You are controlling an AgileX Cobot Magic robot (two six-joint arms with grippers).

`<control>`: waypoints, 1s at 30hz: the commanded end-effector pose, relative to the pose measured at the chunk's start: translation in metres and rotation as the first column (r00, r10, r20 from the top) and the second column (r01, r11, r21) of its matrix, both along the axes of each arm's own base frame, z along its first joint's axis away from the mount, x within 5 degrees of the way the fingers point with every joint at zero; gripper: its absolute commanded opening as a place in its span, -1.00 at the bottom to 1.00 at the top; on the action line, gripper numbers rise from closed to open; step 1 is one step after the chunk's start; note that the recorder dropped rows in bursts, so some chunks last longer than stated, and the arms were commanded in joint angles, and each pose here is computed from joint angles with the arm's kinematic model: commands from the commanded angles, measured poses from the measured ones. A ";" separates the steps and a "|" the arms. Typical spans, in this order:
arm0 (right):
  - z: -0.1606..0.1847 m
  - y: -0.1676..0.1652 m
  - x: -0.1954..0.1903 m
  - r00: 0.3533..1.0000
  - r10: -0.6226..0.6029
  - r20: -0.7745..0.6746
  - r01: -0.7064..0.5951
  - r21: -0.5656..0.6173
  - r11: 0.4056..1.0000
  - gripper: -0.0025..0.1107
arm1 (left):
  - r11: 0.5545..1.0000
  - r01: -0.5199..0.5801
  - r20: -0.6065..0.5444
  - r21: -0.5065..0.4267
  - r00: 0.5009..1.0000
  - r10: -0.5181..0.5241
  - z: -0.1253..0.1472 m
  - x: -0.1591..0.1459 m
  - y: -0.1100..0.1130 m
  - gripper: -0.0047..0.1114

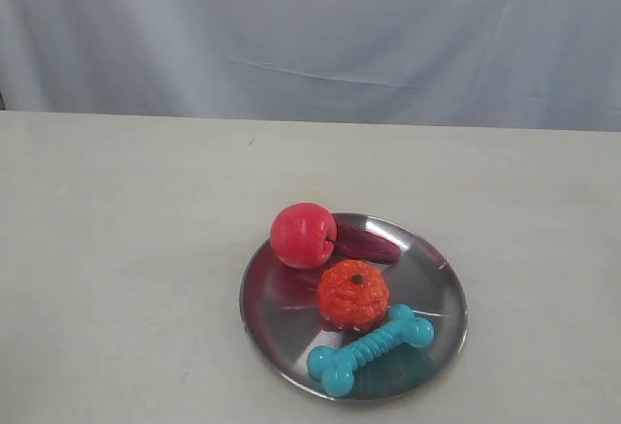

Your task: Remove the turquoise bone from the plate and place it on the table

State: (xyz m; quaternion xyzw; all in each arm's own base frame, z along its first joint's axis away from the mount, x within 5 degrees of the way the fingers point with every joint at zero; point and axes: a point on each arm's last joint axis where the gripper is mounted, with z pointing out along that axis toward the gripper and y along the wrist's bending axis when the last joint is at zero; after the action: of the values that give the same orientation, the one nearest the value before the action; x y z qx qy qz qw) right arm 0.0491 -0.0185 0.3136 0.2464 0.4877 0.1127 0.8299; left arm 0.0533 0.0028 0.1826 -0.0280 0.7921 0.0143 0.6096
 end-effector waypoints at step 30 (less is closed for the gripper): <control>0.049 -0.029 0.224 0.152 0.050 -0.987 -0.801 -0.093 0.592 -0.96 | 1.000 0.007 0.005 -0.010 1.000 -0.007 0.000 0.000 -0.001 -0.92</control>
State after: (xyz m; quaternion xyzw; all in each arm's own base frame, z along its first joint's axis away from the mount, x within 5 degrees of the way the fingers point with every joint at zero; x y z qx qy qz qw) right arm 0.2638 -0.0442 0.3720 -0.1689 0.9210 0.0320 0.3495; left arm 0.0533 0.0028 0.1826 -0.0280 0.7921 0.0143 0.6096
